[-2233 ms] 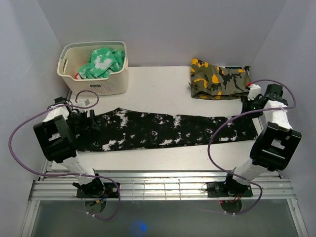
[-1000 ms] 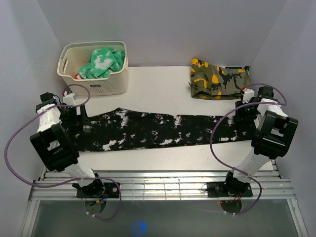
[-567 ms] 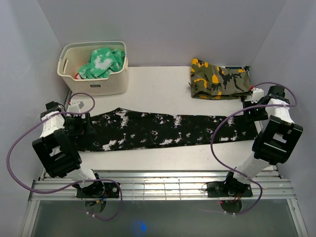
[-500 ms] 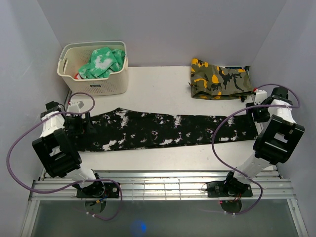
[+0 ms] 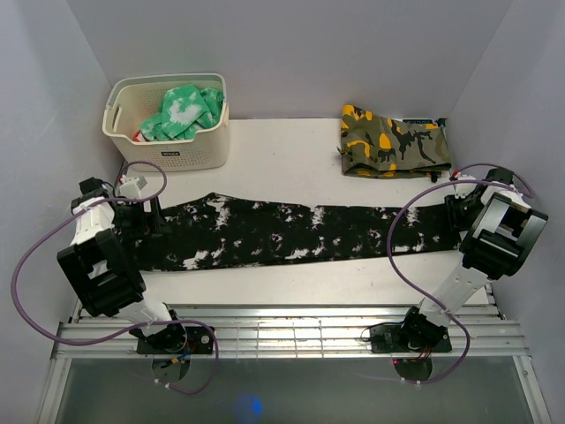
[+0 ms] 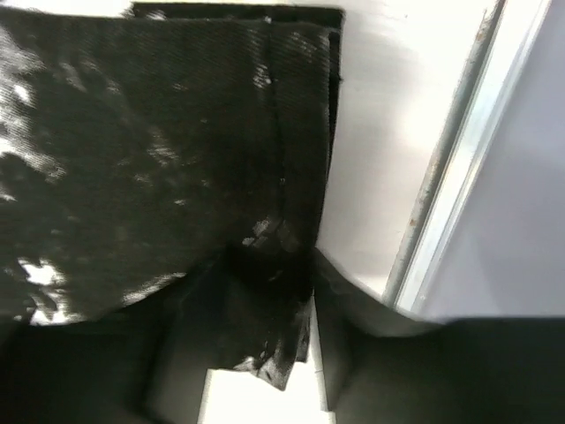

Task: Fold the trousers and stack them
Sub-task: Fold the trousers

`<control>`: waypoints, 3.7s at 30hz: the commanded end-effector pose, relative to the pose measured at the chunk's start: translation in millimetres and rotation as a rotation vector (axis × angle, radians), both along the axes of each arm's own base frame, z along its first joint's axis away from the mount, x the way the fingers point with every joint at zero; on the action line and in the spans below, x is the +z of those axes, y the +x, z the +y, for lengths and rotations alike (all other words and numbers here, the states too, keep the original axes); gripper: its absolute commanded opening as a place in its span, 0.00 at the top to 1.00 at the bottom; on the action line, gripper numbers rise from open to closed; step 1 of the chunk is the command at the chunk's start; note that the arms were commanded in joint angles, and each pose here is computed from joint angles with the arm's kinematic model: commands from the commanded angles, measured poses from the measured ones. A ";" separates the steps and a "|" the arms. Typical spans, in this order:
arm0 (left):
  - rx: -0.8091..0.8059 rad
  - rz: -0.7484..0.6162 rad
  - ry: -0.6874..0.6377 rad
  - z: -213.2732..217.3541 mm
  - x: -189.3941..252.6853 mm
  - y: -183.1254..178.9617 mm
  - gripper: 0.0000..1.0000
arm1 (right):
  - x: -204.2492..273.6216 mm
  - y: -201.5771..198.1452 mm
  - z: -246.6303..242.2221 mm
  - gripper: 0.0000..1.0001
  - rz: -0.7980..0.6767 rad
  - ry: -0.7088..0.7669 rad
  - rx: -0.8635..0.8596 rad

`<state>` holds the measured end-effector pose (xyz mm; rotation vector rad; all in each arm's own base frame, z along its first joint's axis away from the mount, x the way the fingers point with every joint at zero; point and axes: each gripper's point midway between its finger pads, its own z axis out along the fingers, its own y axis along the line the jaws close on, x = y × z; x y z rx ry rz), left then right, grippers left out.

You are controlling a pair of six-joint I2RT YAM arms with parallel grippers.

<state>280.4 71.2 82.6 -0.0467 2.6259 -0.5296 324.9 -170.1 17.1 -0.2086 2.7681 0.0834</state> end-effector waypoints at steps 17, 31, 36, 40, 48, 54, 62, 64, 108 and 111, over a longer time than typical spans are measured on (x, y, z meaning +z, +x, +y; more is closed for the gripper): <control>0.008 -0.069 -0.002 6.6 11.2 24.9 0.02 | 75.2 -14.6 -63.7 0.92 -0.108 -0.043 -0.113; 0.032 0.020 0.019 5.5 -30.0 3.3 0.02 | 153.9 12.1 172.5 0.92 -0.288 0.522 0.195; 0.053 0.060 0.018 5.5 -43.2 -1.8 0.04 | 158.9 9.5 266.3 0.92 -0.265 0.663 0.345; 0.066 0.088 0.049 11.0 -51.9 -6.0 0.04 | 164.3 8.5 324.2 0.92 -0.269 0.735 0.441; 0.089 0.105 0.077 16.3 -57.5 -8.0 0.06 | 145.2 -8.1 418.5 0.92 -0.171 0.831 0.501; 0.087 0.105 0.077 16.3 -58.6 -8.1 0.06 | 123.1 -17.3 470.2 0.92 -0.134 0.834 0.556; 0.082 0.106 0.089 15.2 -63.1 -13.7 0.06 | 119.3 -22.9 507.2 0.92 -0.145 0.839 0.539; 0.081 0.106 0.086 14.3 -64.0 -14.3 0.06 | 118.0 -22.6 512.1 0.92 -0.147 0.841 0.537; -0.032 -0.084 0.029 -4.3 -11.8 1.6 0.02 | 119.9 -39.9 579.6 0.07 -0.148 0.831 0.744; -0.086 -0.219 0.002 -14.9 31.6 13.3 0.02 | 146.9 -35.1 551.1 0.00 -0.184 0.844 0.773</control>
